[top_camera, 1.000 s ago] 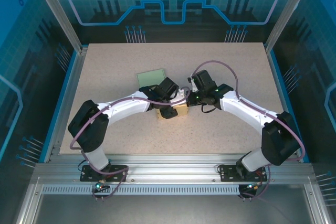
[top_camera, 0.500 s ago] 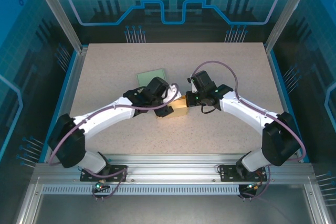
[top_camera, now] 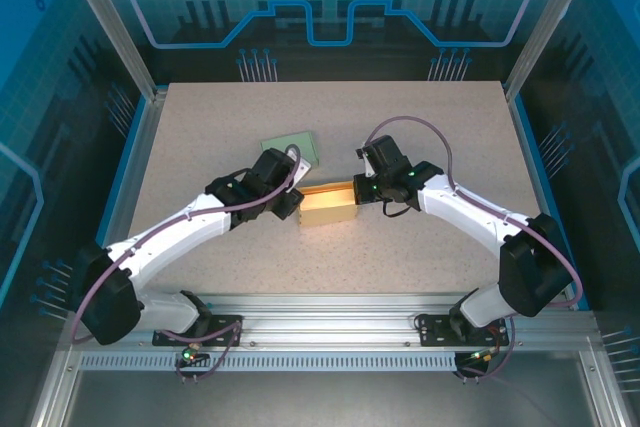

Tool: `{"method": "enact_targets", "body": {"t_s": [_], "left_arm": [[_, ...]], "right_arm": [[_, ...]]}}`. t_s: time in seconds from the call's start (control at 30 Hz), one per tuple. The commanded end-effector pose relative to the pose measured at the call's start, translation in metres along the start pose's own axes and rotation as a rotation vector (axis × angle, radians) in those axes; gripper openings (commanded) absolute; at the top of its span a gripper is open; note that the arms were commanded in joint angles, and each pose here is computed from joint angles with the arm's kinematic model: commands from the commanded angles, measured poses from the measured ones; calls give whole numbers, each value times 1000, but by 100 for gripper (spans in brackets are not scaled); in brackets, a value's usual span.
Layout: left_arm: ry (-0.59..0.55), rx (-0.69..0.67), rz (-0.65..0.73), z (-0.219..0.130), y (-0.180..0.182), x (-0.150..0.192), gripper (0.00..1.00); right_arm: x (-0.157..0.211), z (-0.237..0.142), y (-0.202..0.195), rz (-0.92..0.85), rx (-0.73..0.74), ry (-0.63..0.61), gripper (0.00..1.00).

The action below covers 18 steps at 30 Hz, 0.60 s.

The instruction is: Fold the paper box

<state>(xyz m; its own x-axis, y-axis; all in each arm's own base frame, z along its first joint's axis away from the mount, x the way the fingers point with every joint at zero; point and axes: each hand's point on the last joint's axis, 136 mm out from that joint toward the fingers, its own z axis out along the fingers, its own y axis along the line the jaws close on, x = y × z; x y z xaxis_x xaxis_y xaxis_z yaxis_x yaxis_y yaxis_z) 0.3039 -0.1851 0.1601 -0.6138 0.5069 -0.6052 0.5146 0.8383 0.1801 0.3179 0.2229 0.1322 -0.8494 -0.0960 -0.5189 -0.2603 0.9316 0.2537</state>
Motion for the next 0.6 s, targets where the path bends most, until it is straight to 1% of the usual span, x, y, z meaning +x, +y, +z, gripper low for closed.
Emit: {"method": "enact_targets", "body": {"t_s": [0.0, 0.17, 0.3, 0.43, 0.47, 0.57], "left_arm": [[20, 7, -52, -2, 3, 10, 50], [36, 23, -74, 8, 5, 7, 49], [58, 51, -106, 11, 0, 4, 46], [97, 80, -141, 10, -6, 8, 44], [103, 75, -149, 10, -5, 9, 42], [113, 67, -189, 8, -4, 10, 34]], "right_arm": [[21, 4, 0, -21, 21, 79, 0], [20, 4, 2, -26, 21, 81, 0], [20, 3, 3, -28, 23, 79, 0], [20, 2, 2, -30, 28, 79, 0], [19, 2, 2, -30, 28, 78, 0], [19, 3, 2, -29, 28, 80, 0]]}}
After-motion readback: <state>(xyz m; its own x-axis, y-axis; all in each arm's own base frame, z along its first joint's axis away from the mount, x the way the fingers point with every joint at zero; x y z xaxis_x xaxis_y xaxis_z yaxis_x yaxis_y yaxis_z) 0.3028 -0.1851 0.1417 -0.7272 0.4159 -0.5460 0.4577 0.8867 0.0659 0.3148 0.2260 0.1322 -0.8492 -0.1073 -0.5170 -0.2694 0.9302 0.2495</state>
